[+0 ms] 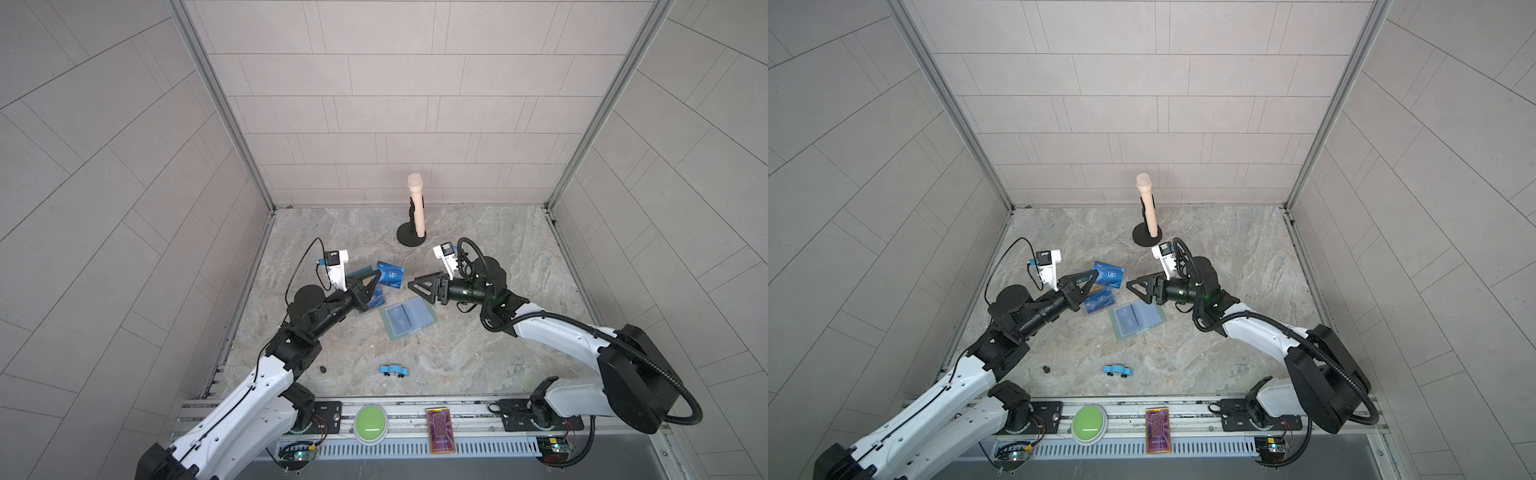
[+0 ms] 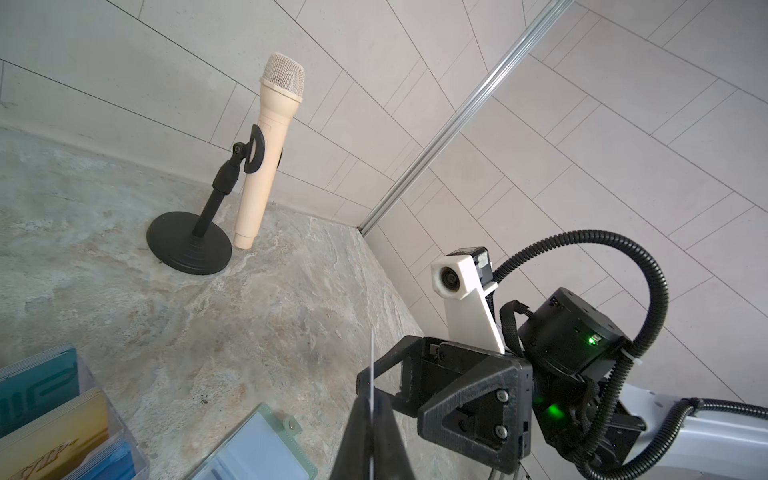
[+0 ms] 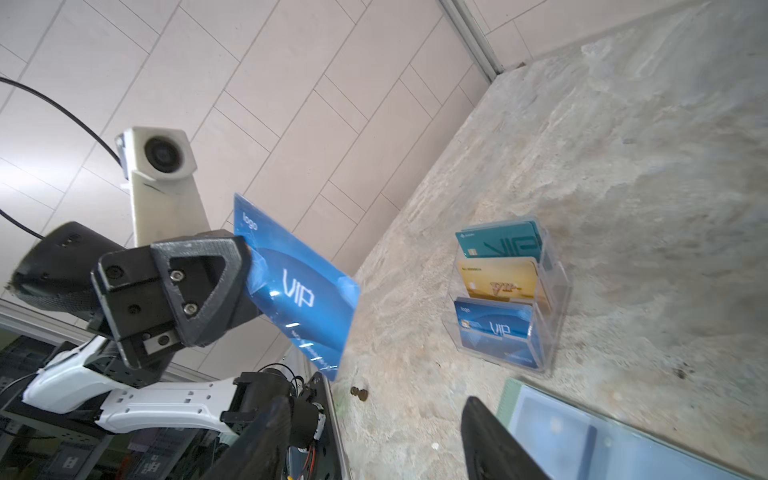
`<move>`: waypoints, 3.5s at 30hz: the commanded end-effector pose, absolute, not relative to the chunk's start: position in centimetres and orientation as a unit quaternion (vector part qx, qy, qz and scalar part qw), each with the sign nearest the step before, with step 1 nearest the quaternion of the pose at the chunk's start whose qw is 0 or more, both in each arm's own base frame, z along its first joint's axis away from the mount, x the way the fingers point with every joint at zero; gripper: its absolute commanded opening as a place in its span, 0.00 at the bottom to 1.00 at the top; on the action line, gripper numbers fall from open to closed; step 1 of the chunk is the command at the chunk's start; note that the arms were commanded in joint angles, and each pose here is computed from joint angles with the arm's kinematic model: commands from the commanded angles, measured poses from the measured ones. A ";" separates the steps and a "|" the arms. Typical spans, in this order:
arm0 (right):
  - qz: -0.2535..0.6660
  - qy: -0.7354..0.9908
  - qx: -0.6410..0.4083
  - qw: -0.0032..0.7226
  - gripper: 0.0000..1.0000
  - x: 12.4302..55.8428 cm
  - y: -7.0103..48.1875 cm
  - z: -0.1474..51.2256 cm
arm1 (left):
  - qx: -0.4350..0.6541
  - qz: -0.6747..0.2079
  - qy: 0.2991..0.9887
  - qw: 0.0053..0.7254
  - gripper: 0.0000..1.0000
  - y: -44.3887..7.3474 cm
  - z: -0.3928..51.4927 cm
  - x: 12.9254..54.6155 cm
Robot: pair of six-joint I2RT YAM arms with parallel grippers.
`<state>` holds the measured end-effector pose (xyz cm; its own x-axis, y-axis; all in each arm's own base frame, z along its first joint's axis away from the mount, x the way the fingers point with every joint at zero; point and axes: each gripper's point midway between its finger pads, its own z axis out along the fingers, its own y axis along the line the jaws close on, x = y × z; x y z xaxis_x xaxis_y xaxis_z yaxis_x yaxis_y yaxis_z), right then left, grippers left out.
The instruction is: Take the credit cards out of the card holder
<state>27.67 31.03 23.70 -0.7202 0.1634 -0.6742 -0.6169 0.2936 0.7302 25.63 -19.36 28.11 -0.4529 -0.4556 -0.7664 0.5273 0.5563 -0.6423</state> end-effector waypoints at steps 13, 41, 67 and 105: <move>0.674 0.626 -0.183 0.348 0.40 26.7 35.4 29.8 | 0.012 -0.513 0.658 0.551 0.00 -18.9 31.0 25.0; 0.536 0.717 -0.320 0.310 0.00 25.0 33.3 24.6 | 0.069 -0.304 0.799 0.514 0.79 -15.3 27.4 23.7; 0.510 0.653 -0.521 0.205 0.00 16.2 32.2 25.6 | 0.397 -0.409 0.756 0.321 0.59 -22.0 29.3 15.3; 0.474 0.668 -0.526 0.229 0.37 18.4 33.7 25.4 | 0.396 -0.405 0.777 0.275 0.00 -22.1 26.3 15.3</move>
<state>17.87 33.75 25.45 -0.3826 -0.4890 -0.7839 -0.8958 -0.0113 0.4443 15.41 -22.37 26.80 -0.5479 0.3753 -0.7476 0.8307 0.3490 -0.4337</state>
